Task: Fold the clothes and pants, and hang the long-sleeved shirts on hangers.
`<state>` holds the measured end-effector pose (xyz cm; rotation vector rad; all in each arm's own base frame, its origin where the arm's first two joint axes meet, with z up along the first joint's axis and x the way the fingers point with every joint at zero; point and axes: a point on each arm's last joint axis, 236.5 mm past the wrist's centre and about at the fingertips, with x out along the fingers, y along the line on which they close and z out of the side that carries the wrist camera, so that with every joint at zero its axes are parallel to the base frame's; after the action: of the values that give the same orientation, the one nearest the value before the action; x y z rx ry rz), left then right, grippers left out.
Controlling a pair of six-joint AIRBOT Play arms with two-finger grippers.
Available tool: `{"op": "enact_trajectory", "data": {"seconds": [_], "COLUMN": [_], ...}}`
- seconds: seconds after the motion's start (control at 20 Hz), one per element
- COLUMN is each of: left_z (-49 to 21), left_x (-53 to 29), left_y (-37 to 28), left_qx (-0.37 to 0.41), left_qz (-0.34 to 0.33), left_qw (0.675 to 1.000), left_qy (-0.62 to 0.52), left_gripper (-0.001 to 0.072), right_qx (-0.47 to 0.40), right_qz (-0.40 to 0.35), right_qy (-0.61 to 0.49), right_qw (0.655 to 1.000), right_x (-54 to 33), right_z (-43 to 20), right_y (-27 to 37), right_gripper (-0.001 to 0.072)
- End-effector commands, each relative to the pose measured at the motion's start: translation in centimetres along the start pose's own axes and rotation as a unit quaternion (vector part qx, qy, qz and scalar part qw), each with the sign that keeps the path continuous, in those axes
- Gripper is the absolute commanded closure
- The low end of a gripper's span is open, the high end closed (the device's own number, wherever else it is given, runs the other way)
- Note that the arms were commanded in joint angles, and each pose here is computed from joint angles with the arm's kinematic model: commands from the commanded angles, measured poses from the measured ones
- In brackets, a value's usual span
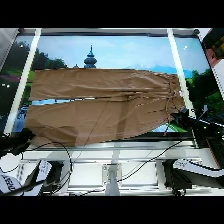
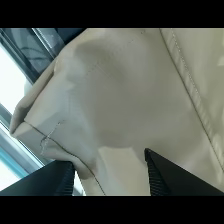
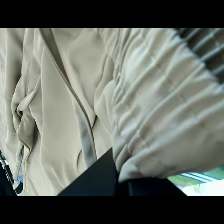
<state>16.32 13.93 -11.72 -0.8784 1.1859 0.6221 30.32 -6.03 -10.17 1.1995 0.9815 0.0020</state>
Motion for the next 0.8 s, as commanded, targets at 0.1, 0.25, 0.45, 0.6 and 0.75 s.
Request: {"op": "enact_trajectory", "data": {"seconds": [0.1, 0.25, 0.45, 0.6, 0.75], "left_z": [0.7, 1.7, 2.8, 4.2, 6.0], "left_x": [0.2, -0.5, -1.8, -3.5, -5.3], "left_y": [-1.1, -3.1, -4.2, -4.7, -6.4], "left_qx": [-0.018, -0.009, -0.002, 0.009, -0.002], "left_qz": [-0.024, -0.064, -0.081, -0.084, -0.115], "left_qw": [0.999, 0.997, 0.994, 0.992, 0.986], "left_qy": [-0.016, -0.038, -0.066, -0.095, -0.123], "left_gripper": [0.0225, 0.0581, 0.0695, 0.0695, 0.0697], "right_qx": [0.001, 0.0, -0.029, -0.058, -0.082], "right_qz": [0.002, 0.008, 0.009, -0.016, -0.077], "right_qy": [0.001, 0.008, -0.014, -0.035, -0.055], "right_qw": [1.0, 1.0, 0.999, 0.998, 0.992], "right_x": [0.0, 0.0, -1.1, -3.2, -5.8], "right_z": [0.0, -0.4, 0.3, 0.3, -0.2], "right_y": [0.1, 0.4, 1.8, 3.0, 2.9], "right_gripper": [0.0671, 0.0672, 0.0673, 0.0674, 0.0676]}}
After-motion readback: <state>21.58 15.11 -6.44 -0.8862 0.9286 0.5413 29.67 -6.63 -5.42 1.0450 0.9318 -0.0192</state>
